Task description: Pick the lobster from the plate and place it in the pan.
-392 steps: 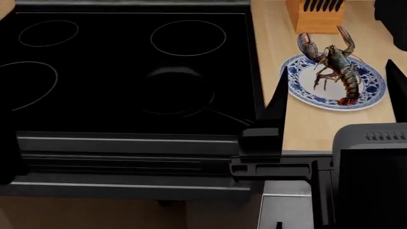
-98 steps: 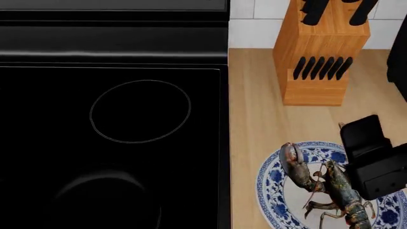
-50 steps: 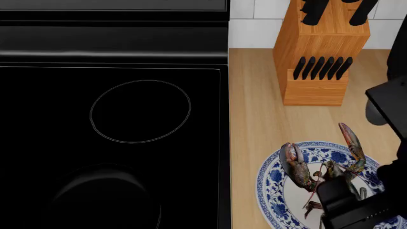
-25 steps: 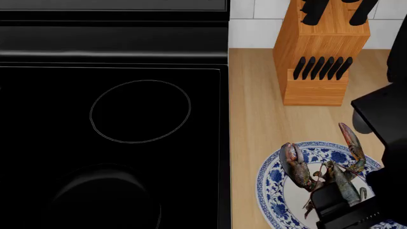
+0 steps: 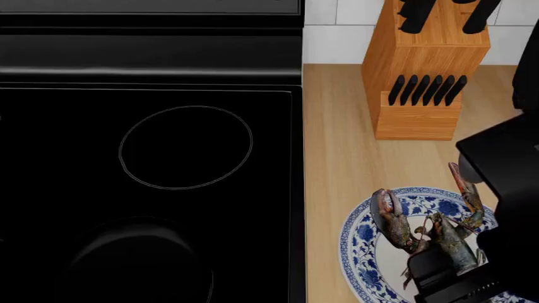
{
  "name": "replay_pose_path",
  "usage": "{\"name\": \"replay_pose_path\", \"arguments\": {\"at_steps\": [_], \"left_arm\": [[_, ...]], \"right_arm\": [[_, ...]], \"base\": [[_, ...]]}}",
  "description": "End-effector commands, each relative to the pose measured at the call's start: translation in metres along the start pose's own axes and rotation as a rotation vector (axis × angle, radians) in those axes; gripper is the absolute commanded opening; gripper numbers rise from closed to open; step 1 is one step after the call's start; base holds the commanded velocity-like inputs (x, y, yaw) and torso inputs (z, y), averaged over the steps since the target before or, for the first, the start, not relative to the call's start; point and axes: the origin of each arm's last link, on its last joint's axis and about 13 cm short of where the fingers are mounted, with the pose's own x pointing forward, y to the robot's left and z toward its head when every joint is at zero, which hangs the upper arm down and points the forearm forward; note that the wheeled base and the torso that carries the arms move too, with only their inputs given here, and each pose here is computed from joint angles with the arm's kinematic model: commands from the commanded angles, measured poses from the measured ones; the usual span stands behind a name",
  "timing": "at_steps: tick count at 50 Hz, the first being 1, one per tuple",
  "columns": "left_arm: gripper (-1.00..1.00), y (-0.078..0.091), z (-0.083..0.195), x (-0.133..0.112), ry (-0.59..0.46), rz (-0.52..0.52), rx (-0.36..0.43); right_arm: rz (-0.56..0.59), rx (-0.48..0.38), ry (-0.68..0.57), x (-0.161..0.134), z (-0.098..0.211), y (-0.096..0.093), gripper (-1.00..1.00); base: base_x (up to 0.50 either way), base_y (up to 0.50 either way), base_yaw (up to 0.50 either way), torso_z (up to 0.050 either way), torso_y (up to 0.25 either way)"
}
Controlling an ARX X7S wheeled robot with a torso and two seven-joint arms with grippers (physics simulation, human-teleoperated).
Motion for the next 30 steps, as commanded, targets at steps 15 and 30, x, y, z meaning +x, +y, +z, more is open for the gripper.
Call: {"name": "replay_pose_path", "arguments": {"at_steps": [15,30], "left_arm": [[1.00,0.002,-0.003,0.000,0.009,0.010,-0.007],[1.00,0.003,-0.003,0.000,0.005,0.010,-0.009]], "right_arm": [[0.004,-0.007,0.036,0.017,-0.003,0.002,1.00],[0.011,-0.025,0.048,0.021,-0.003,0.003,1.00]], "base": [[0.00,0.00,0.00,0.000,0.000],[0.00,0.00,0.00,0.000,0.000]]}}
